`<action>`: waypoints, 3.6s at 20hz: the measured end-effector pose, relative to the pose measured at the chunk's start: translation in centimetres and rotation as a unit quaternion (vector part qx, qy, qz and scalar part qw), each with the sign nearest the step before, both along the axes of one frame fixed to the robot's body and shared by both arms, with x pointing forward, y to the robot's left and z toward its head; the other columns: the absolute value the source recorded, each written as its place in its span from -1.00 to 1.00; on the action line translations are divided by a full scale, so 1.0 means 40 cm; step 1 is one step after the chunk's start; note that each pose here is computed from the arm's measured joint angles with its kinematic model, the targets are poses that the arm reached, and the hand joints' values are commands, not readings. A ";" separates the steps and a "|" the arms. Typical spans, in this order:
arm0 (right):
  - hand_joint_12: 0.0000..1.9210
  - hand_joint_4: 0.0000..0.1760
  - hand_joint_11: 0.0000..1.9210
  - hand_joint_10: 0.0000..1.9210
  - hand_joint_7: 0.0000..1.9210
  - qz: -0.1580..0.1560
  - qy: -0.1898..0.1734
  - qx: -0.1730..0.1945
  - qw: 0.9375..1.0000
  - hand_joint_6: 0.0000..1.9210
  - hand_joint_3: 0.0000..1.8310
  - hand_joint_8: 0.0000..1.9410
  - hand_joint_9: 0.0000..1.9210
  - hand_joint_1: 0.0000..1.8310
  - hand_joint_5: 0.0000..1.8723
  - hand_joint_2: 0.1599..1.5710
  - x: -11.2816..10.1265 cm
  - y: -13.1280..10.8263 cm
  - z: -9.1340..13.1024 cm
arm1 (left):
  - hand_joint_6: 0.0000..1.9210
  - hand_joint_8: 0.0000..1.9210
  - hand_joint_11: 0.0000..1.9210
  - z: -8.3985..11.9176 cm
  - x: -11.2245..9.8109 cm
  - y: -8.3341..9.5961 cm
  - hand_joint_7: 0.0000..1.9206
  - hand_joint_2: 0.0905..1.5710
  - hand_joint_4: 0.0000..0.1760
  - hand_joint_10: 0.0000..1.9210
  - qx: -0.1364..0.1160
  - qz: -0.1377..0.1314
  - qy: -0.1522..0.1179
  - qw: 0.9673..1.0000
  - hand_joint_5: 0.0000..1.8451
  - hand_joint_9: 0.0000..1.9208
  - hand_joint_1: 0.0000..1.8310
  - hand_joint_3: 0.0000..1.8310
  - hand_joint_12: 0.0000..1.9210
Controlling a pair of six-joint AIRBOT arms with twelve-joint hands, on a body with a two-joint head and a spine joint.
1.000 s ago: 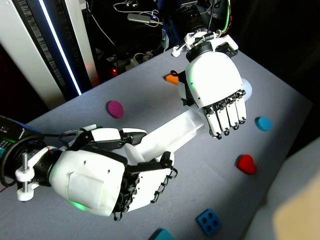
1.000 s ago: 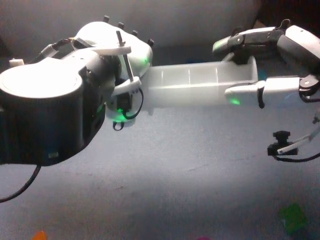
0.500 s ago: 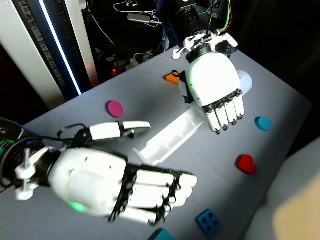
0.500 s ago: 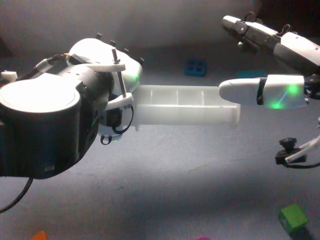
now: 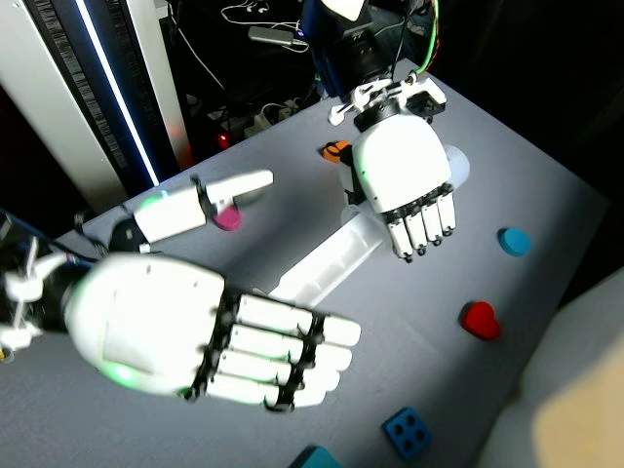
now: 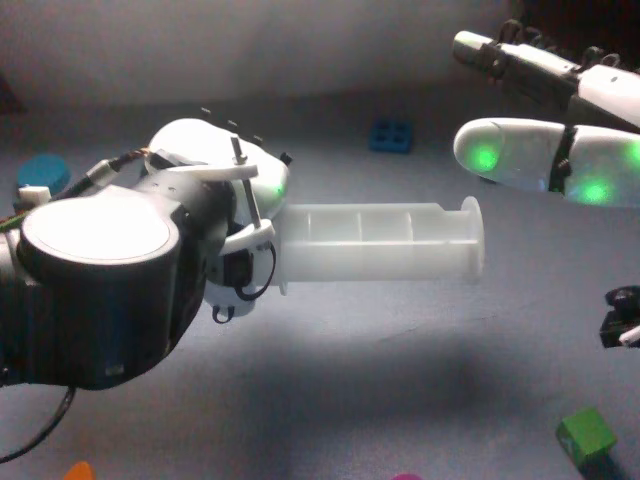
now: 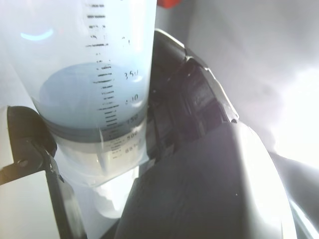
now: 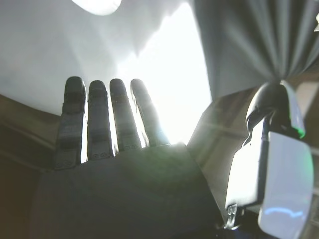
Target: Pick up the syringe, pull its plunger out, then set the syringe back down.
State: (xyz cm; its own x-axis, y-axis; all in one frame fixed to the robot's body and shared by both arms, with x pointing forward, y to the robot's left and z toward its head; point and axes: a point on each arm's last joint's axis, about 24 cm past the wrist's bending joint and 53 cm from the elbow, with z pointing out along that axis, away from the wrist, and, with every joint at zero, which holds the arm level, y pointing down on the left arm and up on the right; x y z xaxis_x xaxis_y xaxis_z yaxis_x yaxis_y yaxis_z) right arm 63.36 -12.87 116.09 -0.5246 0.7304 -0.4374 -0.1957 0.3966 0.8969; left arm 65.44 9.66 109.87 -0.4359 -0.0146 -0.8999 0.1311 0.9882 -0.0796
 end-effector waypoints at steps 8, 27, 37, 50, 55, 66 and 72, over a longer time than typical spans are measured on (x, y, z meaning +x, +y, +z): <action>-0.47 -0.96 -1.00 -1.00 -1.00 0.063 -0.081 -0.082 0.991 -1.00 -1.00 -1.00 -1.00 -0.94 -1.00 0.02 -0.098 0.044 0.074 | 0.37 0.60 -0.38 -0.066 -0.005 -0.010 -0.29 0.58 -1.00 0.66 0.005 -0.002 0.014 1.000 -0.26 -0.34 0.45 -1.00 0.56; -0.48 -0.97 -1.00 -1.00 -1.00 0.046 -0.076 -0.256 0.963 -1.00 -1.00 -1.00 -0.98 -0.91 -1.00 0.04 -0.116 -0.042 -0.048 | 0.35 0.64 -0.36 -0.150 -0.007 -0.025 -0.32 0.59 -1.00 0.68 0.000 0.000 0.034 0.999 -0.27 -0.32 0.45 -1.00 0.58; -0.60 -0.97 -1.00 -1.00 -1.00 0.010 -0.055 -0.207 0.977 -1.00 -1.00 -1.00 -1.00 -0.86 -1.00 0.05 -0.103 -0.056 -0.029 | 0.62 0.60 -0.59 -0.150 -0.007 -0.027 -0.34 0.66 -1.00 0.77 0.000 -0.001 0.033 0.999 -0.38 -0.45 0.39 -1.00 0.70; -0.58 -0.96 -1.00 -1.00 -1.00 -0.025 -0.047 -0.167 0.985 -1.00 -1.00 -1.00 -1.00 -0.85 -1.00 0.04 -0.084 -0.080 -0.005 | -1.00 -1.00 -1.00 -0.148 -0.013 -0.033 -0.90 0.40 -1.00 -1.00 0.006 -0.006 0.031 0.999 -0.88 -0.94 -0.78 -1.00 -0.65; -0.58 -0.96 -1.00 -1.00 -1.00 -0.026 -0.056 -0.186 0.981 -1.00 -1.00 -1.00 -1.00 -0.85 -1.00 0.05 -0.083 -0.085 -0.007 | -1.00 -1.00 -1.00 -0.148 -0.017 -0.038 -1.00 0.27 -1.00 -1.00 0.005 -0.009 0.032 0.999 -1.00 -1.00 -0.86 -1.00 -1.00; -0.58 -0.96 -1.00 -1.00 -1.00 -0.044 -0.067 -0.158 0.984 -1.00 -1.00 -1.00 -1.00 -0.84 -1.00 0.05 -0.074 -0.096 0.022 | -1.00 -1.00 -1.00 -0.141 -0.018 -0.029 -1.00 0.26 -1.00 -1.00 0.007 -0.009 0.029 1.000 -1.00 -1.00 -0.91 -1.00 -1.00; -0.58 -0.97 -1.00 -1.00 -1.00 -0.055 -0.083 -0.152 0.983 -1.00 -1.00 -1.00 -1.00 -0.84 -1.00 0.05 -0.068 -0.104 0.043 | -1.00 -1.00 -1.00 -0.106 -0.011 -0.018 -1.00 0.24 -1.00 -1.00 -0.002 -0.004 0.021 1.000 -1.00 -1.00 -0.90 -1.00 -1.00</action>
